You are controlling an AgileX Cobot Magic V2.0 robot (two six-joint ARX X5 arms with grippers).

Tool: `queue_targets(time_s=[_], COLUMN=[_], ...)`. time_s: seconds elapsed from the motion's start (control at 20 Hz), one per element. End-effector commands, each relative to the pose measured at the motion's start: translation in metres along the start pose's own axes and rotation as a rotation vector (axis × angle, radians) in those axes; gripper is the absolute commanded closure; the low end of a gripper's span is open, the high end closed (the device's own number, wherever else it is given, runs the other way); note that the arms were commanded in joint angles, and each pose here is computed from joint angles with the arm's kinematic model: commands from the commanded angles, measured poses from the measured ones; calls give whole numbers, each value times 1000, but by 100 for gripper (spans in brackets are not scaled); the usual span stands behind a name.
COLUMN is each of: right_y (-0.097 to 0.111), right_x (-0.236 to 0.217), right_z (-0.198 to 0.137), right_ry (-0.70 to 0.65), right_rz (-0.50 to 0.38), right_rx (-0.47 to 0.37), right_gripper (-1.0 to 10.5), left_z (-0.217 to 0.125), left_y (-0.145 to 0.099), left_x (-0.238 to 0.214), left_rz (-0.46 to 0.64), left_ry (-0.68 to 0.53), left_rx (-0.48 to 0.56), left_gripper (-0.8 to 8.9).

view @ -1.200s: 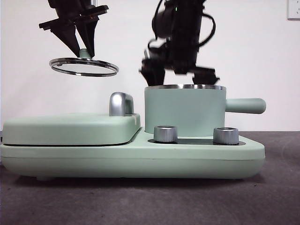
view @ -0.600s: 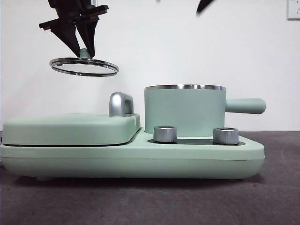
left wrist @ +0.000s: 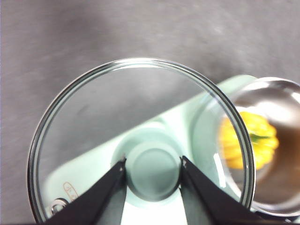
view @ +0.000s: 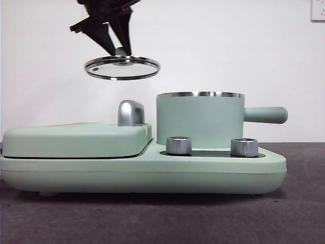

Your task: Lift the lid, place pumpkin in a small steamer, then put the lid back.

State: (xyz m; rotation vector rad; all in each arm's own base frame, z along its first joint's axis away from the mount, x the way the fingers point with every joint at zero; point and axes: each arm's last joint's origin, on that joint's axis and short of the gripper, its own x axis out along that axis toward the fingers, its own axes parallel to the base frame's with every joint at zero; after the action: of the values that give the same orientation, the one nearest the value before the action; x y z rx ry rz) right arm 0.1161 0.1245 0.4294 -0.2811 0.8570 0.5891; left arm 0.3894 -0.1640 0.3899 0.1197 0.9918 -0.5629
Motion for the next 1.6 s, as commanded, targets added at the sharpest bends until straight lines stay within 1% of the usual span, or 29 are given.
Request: queue_targets(time_s=[0.05, 0.25, 0.4, 0.6, 0.8, 0.85, 1.0, 1.05, 1.15, 1.25, 1.6], right_y=[-4, -9, -15, -25, -34, -35, -38, -39, -39, -39, -39], right_x=[-2, -7, -10, -18, -35, -38, -44, -45, -45, -45, -44], right_z=[-25, -55, -82, -117, -139, -142, -151, -153, -155, -156, -157], right_ry=[53, -195, -325, -425, -532, -551, -579, -578, -571, -559, -557], right_rz=[-37, 29, 51, -15, -78, -84, -91, -89, -91, -94, -96], right_rx=[58, 157, 208, 279, 335, 343, 360, 368, 374, 372, 372], right_gripper=[361, 361, 361, 361, 360, 360, 361, 360, 360, 361, 361], left_z=[5, 4, 2, -1, -5, -5, -6, -6, -6, -5, -5], left_y=[-24, -62, -89, -115, -131, -135, -140, -141, -140, -139, -140], left_x=[-6, 0, 3, 8, 29, 34, 50, 53, 59, 60, 62], left_rz=[-38, -92, -128, -166, -186, -190, -195, -195, -184, -135, -132], left_ry=[-49, -48, -48, -47, -4, 6, 24, 27, 29, 22, 16], left_rx=[50, 127, 180, 240, 266, 273, 307, 311, 310, 312, 321], left_gripper=[701, 701, 701, 701, 702, 706, 789, 798, 798, 798, 799])
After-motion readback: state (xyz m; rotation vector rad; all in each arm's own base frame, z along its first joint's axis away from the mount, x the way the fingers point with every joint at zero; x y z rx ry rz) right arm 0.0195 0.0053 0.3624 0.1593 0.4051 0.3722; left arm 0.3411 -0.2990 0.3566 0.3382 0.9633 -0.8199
